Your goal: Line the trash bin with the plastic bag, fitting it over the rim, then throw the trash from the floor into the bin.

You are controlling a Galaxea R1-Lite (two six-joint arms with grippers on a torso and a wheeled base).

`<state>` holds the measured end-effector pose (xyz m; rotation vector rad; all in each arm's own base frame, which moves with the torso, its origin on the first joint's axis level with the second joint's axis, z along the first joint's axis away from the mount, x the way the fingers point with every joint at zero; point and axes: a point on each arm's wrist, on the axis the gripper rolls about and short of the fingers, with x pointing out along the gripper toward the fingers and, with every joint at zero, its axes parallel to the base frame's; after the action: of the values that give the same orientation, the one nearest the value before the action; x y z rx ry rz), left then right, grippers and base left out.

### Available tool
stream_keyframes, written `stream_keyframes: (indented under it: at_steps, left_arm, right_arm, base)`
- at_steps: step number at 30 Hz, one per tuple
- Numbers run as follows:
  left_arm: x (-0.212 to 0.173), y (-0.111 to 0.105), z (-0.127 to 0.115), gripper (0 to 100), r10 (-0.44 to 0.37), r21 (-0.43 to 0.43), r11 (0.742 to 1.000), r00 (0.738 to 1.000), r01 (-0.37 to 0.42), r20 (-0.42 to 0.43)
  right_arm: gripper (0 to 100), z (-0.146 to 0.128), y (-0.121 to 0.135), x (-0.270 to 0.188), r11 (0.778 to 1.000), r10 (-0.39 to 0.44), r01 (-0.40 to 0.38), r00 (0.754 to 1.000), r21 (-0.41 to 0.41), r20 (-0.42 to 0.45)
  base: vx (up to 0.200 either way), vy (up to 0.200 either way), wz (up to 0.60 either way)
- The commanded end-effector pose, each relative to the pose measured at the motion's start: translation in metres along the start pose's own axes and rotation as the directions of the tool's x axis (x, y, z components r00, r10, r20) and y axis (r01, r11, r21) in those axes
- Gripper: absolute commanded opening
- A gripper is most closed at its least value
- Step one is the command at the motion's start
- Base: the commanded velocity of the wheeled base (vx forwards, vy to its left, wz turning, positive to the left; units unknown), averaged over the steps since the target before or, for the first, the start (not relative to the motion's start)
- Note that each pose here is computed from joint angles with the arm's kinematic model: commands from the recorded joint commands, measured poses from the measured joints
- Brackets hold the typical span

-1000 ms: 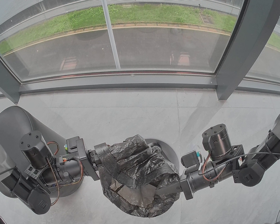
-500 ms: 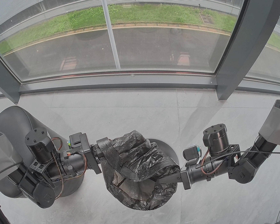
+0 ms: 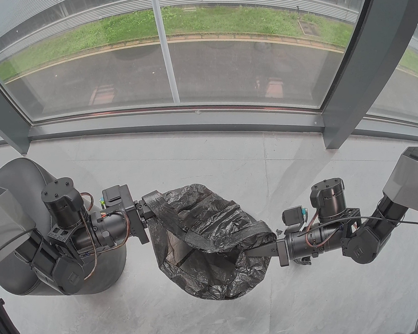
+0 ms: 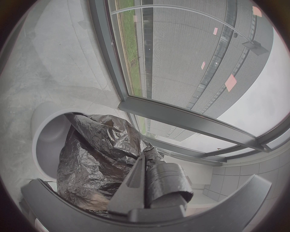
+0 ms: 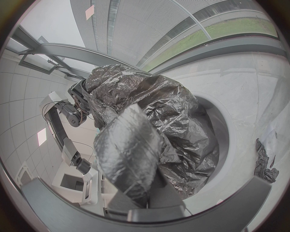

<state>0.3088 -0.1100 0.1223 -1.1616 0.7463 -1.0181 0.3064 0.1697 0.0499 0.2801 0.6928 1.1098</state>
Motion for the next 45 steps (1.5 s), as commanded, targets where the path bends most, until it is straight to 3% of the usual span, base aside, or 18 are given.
stream_keyframes:
  at_steps: [1, 3, 5, 8, 9, 13, 18, 28, 36, 45]
  left_arm:
    - [0.006, -0.002, 0.01, 0, 0.016, 0.043, 0.999, 0.999, -0.017, 0.034]
    - [0.006, 0.001, 0.011, 0, 0.045, 0.061, 0.997, 0.998, -0.047, 0.046]
    - [0.011, 0.005, 0.01, 0, 0.136, 0.129, 0.981, 0.986, -0.149, 0.1]
    - [0.018, 0.006, 0.006, 0, 0.223, 0.161, 0.955, 0.963, -0.247, 0.154]
    - [0.02, 0.005, 0.003, 0, 0.263, 0.18, 0.939, 0.949, -0.293, 0.173]
    - [0.023, 0.001, -0.001, 0, 0.293, 0.251, 0.905, 0.932, -0.342, 0.214]
    - [0.026, 0.002, -0.006, 0, 0.315, 0.319, 0.866, 0.916, -0.384, 0.248]
    - [0.033, 0.0, -0.012, 0, 0.306, 0.331, 0.87, 0.926, -0.366, 0.221]
    - [0.028, 0.015, -0.039, 0, 0.366, 0.291, 0.872, 0.919, -0.394, 0.147]
    - [0.018, 0.023, -0.056, 0, 0.386, 0.262, 0.876, 0.915, -0.404, 0.119]
  right_arm:
    - [0, -0.004, -0.005, 0.004, 1.0, -0.003, 0.004, 1.0, 0.01, -0.009]
    - [0, -0.004, -0.006, 0.004, 1.0, -0.004, 0.004, 1.0, 0.011, -0.01]
    - [0, -0.004, -0.007, 0.004, 1.0, -0.005, 0.005, 1.0, 0.013, -0.011]
    - [0, -0.003, -0.006, 0.004, 1.0, -0.007, 0.007, 1.0, 0.007, -0.006]
    - [0, -0.001, -0.007, 0.005, 0.999, -0.039, 0.039, 0.999, 0.004, 0.005]
    - [0, 0.003, -0.013, 0.009, 0.986, -0.165, 0.166, 0.985, -0.018, 0.044]
    - [0, 0.005, -0.011, 0.011, 0.981, -0.172, 0.176, 0.984, -0.076, 0.052]
    - [0, 0.012, -0.007, 0.011, 0.98, -0.164, 0.171, 0.984, -0.101, 0.072]
    - [0, -0.016, -0.009, 0.005, 0.979, -0.185, 0.183, 0.983, -0.088, -0.011]
    - [0, -0.042, -0.002, -0.001, 0.976, -0.2, 0.198, 0.98, -0.092, -0.018]
  base:
    - [0.0, 0.0, 0.0]
    - [0.0, 0.0, 0.0]
    - [0.0, 0.0, 0.0]
    - [0.0, 0.0, 0.0]
    - [0.0, 0.0, 0.0]
    - [0.0, 0.0, 0.0]
    - [0.0, 0.0, 0.0]
    - [0.0, 0.0, 0.0]
    - [0.0, 0.0, 0.0]
    - [0.0, 0.0, 0.0]
